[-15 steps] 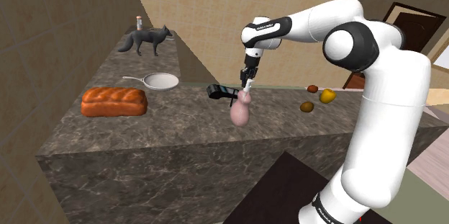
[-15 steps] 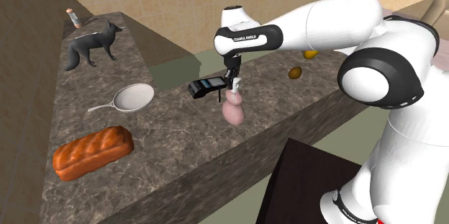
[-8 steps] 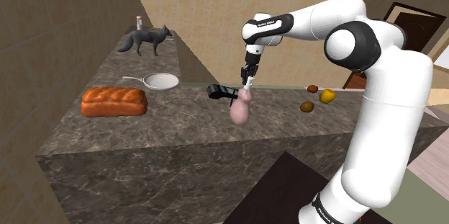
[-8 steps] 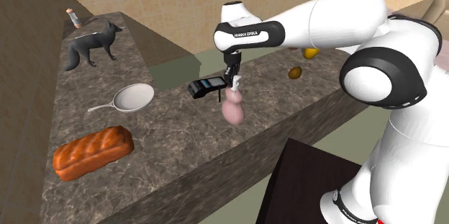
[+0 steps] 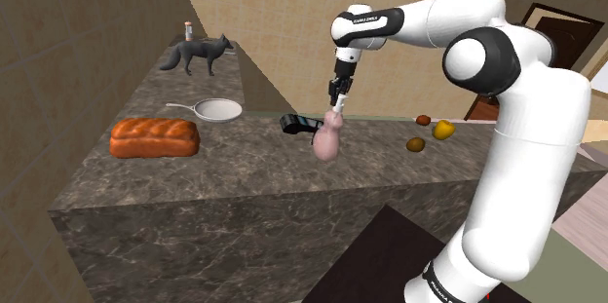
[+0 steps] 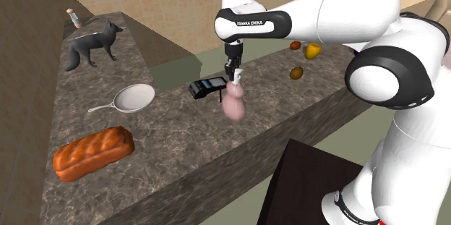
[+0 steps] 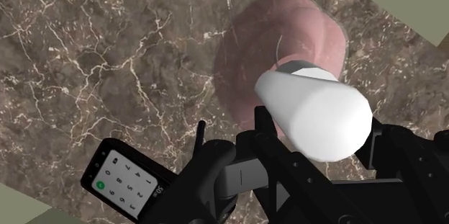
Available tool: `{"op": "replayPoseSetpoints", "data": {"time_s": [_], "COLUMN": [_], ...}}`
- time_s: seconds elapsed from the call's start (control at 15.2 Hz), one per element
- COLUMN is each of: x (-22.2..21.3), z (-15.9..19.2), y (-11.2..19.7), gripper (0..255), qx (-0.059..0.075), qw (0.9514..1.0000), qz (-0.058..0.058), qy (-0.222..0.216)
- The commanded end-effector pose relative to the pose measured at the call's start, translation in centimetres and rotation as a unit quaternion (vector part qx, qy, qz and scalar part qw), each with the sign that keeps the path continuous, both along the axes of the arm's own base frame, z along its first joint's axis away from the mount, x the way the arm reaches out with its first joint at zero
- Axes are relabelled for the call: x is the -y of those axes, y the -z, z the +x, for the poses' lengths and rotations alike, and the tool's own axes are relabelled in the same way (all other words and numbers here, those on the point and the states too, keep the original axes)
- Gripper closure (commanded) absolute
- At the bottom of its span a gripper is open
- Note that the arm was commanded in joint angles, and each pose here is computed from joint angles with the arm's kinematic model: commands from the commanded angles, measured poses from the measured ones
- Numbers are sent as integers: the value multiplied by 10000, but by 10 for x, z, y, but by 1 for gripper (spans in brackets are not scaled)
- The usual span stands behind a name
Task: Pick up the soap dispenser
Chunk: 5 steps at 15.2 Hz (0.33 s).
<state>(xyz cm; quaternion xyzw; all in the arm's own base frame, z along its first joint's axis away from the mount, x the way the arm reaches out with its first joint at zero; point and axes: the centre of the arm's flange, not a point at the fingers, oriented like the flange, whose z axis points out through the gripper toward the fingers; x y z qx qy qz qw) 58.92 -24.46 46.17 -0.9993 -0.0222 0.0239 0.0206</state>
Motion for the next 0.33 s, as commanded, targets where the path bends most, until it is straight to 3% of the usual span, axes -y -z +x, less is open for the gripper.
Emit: {"op": "replayPoseSetpoints", "data": {"time_s": [0.0, 0.26], "x": [0, 0], "z": [0, 0], "y": [-12, -24], "gripper": [255, 255], "qx": [4, 4], "qw": [10000, 10000], "qz": [-1, -1], "qy": [0, 0]}}
